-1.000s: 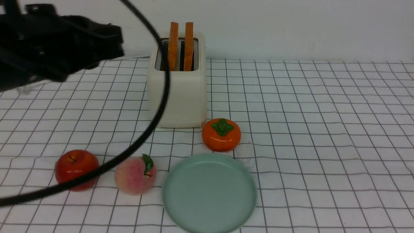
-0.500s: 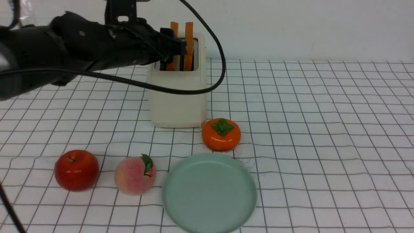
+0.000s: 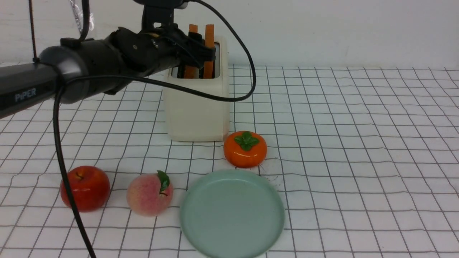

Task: Take toasted bread from bread machine on white checkered table place on plate.
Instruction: 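Reach for a toast slice standing in the toaster with the left gripper, then place the slice of bread on the plate with the left gripper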

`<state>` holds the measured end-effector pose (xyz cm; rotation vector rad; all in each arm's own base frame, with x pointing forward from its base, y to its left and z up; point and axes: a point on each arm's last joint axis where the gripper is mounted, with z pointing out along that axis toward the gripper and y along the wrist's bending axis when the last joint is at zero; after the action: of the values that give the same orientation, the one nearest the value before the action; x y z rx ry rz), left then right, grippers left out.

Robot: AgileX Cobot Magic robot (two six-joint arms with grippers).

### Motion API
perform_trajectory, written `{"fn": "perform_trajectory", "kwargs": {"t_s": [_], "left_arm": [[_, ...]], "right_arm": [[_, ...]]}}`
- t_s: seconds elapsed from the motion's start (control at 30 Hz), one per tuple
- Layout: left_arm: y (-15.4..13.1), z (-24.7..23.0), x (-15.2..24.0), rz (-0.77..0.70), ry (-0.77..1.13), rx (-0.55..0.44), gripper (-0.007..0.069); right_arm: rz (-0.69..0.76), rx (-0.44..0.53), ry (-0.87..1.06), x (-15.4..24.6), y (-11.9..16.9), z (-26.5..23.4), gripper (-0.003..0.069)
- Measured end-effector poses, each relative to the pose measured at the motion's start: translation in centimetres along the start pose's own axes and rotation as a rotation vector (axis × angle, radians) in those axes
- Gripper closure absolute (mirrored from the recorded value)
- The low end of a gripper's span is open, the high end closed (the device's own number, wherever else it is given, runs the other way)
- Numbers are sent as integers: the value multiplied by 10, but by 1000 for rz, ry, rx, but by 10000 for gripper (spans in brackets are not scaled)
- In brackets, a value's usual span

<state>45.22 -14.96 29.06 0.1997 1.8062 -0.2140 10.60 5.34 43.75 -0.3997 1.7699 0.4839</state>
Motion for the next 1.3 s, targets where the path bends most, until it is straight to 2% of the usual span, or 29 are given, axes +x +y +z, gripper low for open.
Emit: {"fn": "perform_trajectory", "kwargs": {"t_s": [0.17,0.23,0.27,0.37,0.4,0.63,0.83,0.93,1.03,1.1,1.2,1.23,1.27,1.3], "left_arm": [[3,5,4,1,-29,-40,323],[5,6,3,0,-41,-51,393],[5,6,3,0,-42,-52,400],[5,6,3,-2,-45,-54,518],[5,6,3,-2,-45,-54,533],[4,3,-9,-11,-73,-51,537],[2,-35,-64,-30,-201,-30,537],[-6,-88,-110,-58,-240,79,537],[-16,-126,-130,-64,-201,209,537],[-22,-140,-134,-67,-173,264,537],[-37,-182,-135,-93,19,464,537],[-37,-185,-134,-89,31,472,537],[-43,-195,-126,-94,164,540,537],[-43,-196,-124,-96,184,547,537]], "right_arm": [[-2,-5,11,1,1,0,610],[-2,-8,17,1,1,0,608],[-2,-8,18,1,1,0,608],[-1,-10,20,2,1,0,606],[-1,-10,20,2,1,0,606],[-1,-10,19,2,1,0,603],[-6,-9,17,1,1,0,636],[-10,-8,15,1,1,0,660],[-10,-9,16,1,1,0,661],[-10,-10,19,1,1,0,661],[-12,-25,58,5,2,-1,661],[-12,-25,58,5,2,-1,661],[-14,-38,88,8,4,-2,661],[-14,-40,91,8,4,-2,661]]}}
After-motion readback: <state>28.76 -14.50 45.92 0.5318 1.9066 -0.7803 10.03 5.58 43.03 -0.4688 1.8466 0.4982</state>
